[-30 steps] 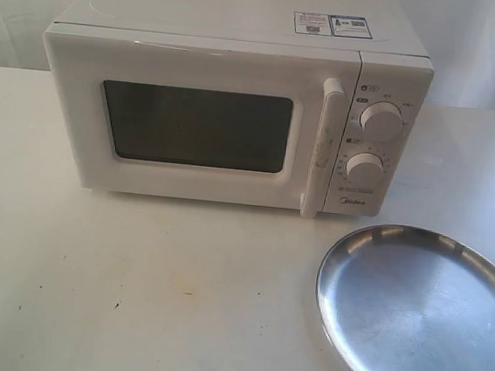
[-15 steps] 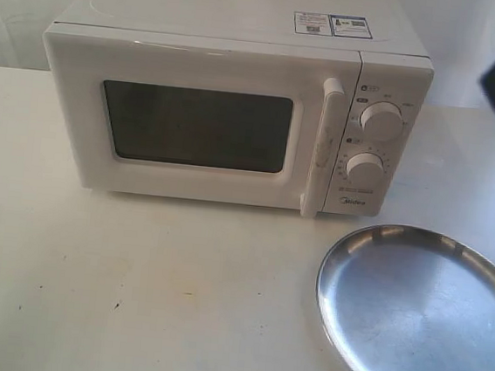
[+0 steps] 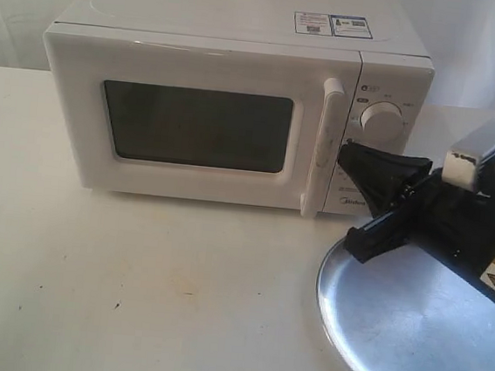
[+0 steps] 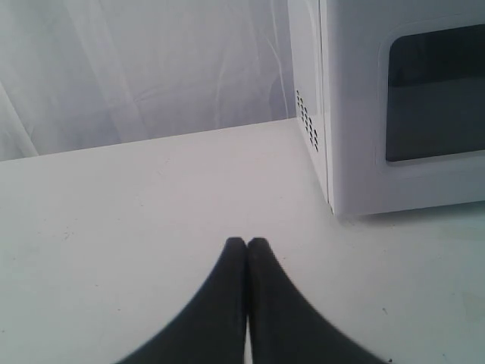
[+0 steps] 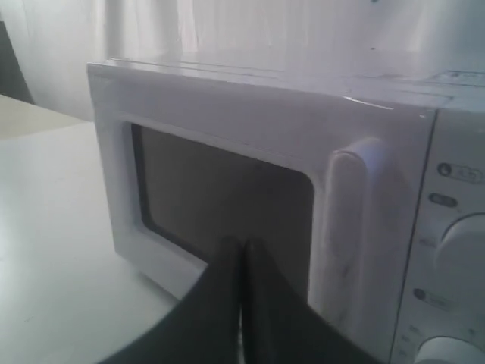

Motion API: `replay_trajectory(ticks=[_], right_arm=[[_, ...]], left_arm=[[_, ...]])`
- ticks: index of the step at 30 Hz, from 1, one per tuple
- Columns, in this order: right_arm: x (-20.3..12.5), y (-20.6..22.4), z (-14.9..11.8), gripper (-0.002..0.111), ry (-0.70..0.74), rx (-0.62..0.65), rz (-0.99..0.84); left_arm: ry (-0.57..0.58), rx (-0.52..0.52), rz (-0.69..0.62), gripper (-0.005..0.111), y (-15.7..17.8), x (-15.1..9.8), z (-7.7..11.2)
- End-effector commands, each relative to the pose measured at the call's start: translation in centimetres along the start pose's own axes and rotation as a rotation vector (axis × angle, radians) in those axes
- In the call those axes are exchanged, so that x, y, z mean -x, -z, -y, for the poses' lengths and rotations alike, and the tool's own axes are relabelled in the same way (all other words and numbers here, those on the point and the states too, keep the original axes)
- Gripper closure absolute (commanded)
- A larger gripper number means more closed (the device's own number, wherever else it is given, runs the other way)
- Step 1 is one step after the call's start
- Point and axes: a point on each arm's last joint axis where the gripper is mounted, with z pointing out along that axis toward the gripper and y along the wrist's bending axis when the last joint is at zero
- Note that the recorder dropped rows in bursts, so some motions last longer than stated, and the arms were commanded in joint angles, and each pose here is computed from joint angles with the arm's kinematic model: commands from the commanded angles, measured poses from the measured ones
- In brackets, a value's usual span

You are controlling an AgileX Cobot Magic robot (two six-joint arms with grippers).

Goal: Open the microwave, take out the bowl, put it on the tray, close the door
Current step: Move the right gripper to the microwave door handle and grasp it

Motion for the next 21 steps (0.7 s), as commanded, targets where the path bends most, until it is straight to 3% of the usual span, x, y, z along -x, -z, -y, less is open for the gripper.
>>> replay_trajectory(ticks=[1, 7, 15, 21], right_arm=[[-1.0, -0.1, 1.7, 0.108, 0.029, 0.010, 0.027], [-1.9, -2.0, 3.5, 0.108, 0.068, 0.182, -0.060], [-2.7, -3.8, 6.8, 0.108, 0.032, 0.183, -0.085], [-2.7, -3.3, 7.9, 0.108, 0.101, 0.223, -0.113]], left_arm=[[0.008, -0.001, 0.009, 0.107, 0.0, 0.1, 0.0], [0.008, -0.001, 0.009, 0.107, 0.0, 0.1, 0.0], [0.008, -0.001, 0.009, 0.107, 0.0, 0.1, 0.0], [0.008, -0.001, 0.009, 0.107, 0.0, 0.1, 0.0]])
